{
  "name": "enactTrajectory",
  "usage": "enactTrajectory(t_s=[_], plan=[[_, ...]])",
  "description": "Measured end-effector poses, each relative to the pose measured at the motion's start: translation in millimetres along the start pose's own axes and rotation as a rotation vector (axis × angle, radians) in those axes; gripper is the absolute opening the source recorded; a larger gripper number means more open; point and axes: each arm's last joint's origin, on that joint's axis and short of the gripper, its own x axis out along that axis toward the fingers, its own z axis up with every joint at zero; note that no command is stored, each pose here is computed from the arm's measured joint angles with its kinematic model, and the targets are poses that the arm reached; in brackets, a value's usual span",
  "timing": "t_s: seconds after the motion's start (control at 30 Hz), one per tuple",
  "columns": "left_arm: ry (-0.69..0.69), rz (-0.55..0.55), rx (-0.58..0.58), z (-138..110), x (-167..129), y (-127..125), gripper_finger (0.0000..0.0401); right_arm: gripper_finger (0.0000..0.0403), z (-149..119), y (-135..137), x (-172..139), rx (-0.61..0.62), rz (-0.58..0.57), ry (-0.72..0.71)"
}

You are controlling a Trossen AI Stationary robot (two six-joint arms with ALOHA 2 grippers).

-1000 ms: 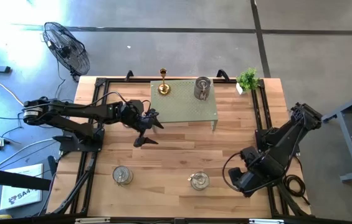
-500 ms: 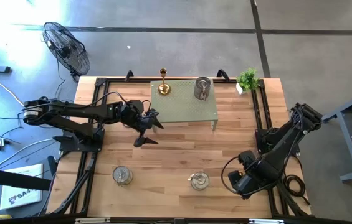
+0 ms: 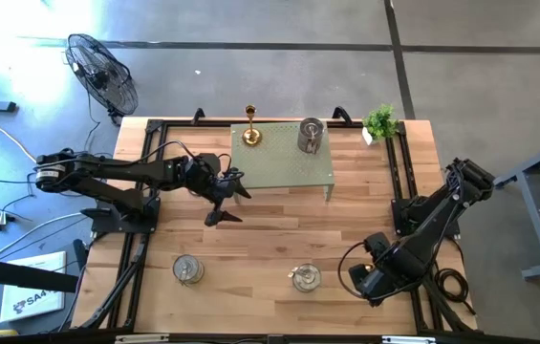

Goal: Pick & Place candle stick holders
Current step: Put the bottom gold candle holder on the shelf

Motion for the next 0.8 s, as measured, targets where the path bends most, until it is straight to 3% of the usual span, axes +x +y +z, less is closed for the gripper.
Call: enactTrajectory(t_s=[0.2,0.8], plan=[[0.000,0.000,0.000,0.0,0.0,0.0,0.0376,0.0371,0.3,-1.1,0.0,0.007,-0.014,0.001],[0.005,0.000,-0.002,-0.5,0.0,-0.1,0.0376,0.0257,0.6,-1.3,-0.1,0.009,-0.014,-0.005]])
